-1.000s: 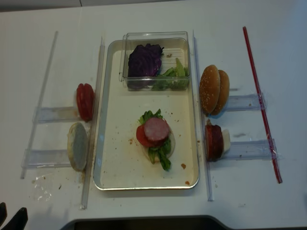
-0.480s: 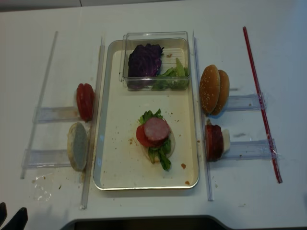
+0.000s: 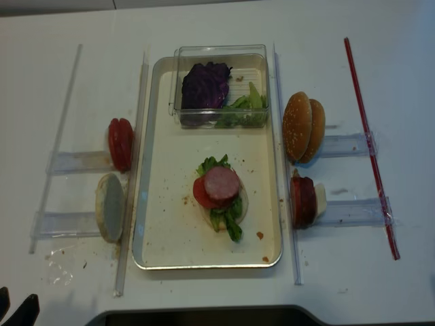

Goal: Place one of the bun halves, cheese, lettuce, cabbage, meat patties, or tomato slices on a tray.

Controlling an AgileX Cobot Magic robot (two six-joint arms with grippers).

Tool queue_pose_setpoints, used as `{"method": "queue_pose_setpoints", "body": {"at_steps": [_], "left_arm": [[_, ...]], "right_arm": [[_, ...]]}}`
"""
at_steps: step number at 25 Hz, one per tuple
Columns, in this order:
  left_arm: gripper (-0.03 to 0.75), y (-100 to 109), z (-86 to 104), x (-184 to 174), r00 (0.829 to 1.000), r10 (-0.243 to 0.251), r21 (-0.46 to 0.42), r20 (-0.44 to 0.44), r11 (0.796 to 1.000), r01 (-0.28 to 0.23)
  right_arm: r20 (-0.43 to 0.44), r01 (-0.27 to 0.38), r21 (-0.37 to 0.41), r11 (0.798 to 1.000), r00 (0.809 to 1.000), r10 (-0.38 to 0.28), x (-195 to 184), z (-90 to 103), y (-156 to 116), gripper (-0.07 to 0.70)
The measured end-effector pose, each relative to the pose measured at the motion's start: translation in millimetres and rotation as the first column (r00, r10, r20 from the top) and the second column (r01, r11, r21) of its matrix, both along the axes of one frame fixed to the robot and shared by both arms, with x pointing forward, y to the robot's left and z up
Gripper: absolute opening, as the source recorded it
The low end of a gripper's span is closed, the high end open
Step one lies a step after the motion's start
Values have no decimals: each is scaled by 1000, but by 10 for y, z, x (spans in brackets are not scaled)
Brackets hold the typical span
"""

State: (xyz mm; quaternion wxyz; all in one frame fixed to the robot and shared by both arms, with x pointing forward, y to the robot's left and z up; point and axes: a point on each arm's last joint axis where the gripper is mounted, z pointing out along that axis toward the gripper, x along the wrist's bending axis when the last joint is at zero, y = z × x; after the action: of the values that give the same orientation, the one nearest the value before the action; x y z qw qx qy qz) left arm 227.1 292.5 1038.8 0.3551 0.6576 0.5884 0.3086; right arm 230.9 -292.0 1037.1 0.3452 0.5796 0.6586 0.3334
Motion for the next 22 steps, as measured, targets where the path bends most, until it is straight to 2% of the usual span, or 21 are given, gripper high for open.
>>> {"method": "queue_pose_setpoints", "body": {"at_steps": [22], "left_arm": [[285, 0, 0, 0, 1000, 0, 0, 0, 1000, 0]], "right_arm": [[0, 2, 3, 1000, 1000, -2, 0, 0, 0, 382]]}}
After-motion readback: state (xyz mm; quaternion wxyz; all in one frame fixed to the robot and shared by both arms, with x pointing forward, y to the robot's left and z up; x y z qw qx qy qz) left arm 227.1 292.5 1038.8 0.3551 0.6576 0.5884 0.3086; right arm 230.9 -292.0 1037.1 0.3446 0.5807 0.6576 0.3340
